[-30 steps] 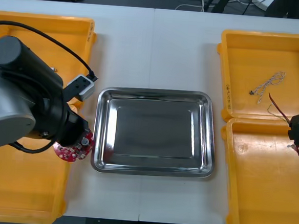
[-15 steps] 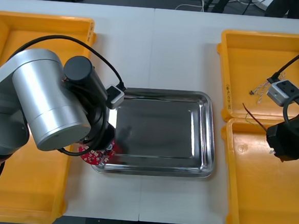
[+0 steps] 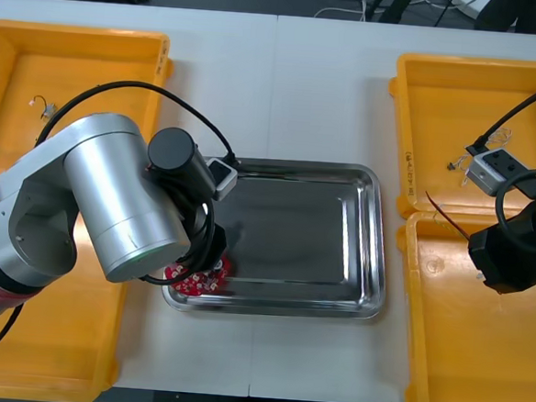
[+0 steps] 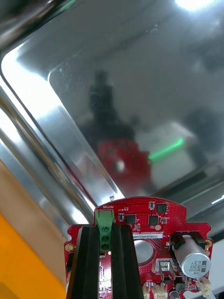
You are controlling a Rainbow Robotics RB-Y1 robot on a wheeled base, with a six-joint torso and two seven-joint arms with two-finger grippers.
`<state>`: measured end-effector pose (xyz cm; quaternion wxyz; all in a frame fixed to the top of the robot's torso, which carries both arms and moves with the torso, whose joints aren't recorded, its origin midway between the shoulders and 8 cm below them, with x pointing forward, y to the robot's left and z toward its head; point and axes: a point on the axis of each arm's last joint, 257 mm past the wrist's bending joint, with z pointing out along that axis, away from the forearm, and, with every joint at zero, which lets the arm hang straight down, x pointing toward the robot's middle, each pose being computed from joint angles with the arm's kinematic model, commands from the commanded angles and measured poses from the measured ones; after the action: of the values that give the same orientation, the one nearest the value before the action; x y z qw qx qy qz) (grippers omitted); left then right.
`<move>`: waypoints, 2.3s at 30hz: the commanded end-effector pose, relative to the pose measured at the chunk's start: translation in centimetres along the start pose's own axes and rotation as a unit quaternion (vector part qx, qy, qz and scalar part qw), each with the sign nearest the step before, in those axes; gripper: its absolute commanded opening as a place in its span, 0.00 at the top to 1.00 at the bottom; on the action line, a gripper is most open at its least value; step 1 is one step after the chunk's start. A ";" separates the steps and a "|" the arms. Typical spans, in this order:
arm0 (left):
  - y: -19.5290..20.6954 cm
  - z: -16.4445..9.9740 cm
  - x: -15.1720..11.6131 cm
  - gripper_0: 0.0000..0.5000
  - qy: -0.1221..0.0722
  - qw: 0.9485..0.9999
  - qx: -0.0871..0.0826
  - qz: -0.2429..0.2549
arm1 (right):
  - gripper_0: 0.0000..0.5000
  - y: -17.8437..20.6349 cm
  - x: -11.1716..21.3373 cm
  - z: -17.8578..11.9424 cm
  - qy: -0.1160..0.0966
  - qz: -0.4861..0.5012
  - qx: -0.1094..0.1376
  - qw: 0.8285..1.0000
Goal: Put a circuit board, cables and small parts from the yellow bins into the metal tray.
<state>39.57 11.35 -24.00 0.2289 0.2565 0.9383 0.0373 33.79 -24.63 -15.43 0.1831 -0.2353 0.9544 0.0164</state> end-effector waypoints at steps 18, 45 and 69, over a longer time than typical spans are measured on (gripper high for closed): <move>-3.3 2.7 -3.4 1.00 -0.054 0.997 0.020 -0.046 | 1.00 -0.2 -0.5 -0.8 -0.010 -0.026 0.019 0.999; -2.3 4.1 -3.2 1.00 -0.056 0.997 0.014 -0.050 | 1.00 0.5 -0.5 -0.4 -0.010 -0.025 0.007 1.000; -2.4 4.7 -2.3 0.27 -0.052 0.998 0.006 -0.041 | 1.00 0.3 -0.6 -0.4 -0.013 -0.022 0.011 1.000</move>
<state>41.67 8.51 -28.75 0.2579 0.2358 0.9368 0.0161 34.12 -24.90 -15.33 0.1887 -0.2311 0.9544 0.0098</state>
